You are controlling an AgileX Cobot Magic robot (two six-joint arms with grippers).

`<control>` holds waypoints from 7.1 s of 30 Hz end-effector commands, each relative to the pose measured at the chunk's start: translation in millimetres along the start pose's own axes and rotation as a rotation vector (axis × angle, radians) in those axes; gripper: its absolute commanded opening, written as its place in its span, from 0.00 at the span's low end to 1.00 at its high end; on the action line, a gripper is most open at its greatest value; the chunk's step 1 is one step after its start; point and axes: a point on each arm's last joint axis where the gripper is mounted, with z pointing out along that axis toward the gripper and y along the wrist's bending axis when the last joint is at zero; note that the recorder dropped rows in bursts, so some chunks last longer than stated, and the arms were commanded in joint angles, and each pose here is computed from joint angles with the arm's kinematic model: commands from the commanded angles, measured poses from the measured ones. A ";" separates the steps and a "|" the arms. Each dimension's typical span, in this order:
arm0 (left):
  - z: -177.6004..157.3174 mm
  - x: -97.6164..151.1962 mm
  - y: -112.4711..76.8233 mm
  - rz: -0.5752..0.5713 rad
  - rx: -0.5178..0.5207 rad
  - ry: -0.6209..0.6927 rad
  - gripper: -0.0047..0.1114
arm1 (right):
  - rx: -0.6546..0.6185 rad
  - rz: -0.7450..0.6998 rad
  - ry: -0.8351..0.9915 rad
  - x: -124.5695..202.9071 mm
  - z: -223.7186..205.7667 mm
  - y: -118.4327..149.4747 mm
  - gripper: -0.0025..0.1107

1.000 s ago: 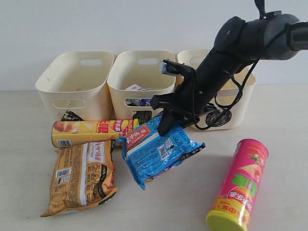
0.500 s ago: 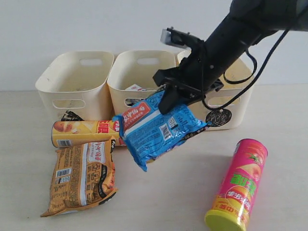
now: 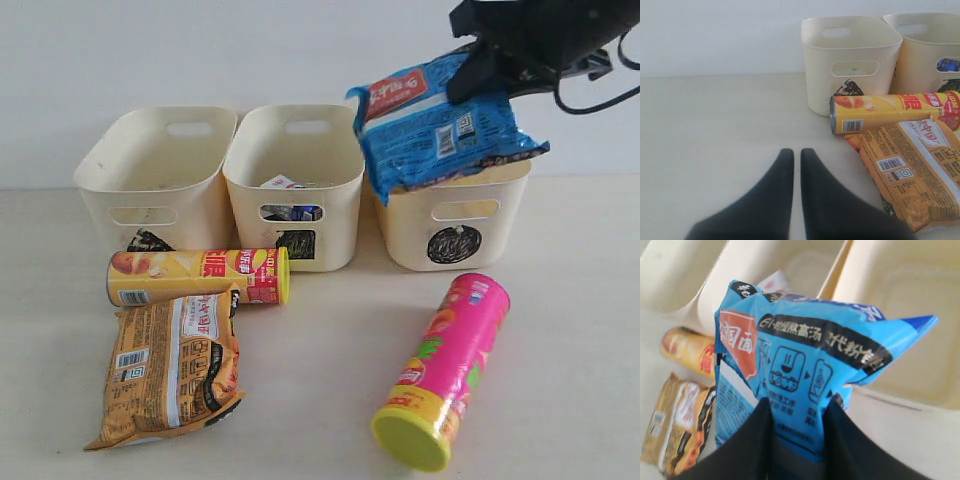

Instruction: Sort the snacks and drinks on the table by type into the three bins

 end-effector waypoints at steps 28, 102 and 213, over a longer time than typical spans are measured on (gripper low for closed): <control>0.2 0.7 -0.3 -0.004 0.004 -0.003 0.08 | 0.305 0.124 -0.371 -23.3 78.1 -95.2 0.26; -24.4 -61.3 2.5 -0.357 0.112 -0.750 0.08 | 0.215 -0.135 -0.962 294.5 -151.1 42.8 0.03; 229.7 -24.9 -398.3 0.245 0.732 1.009 0.81 | 0.247 0.075 -0.885 333.8 -93.8 4.7 0.03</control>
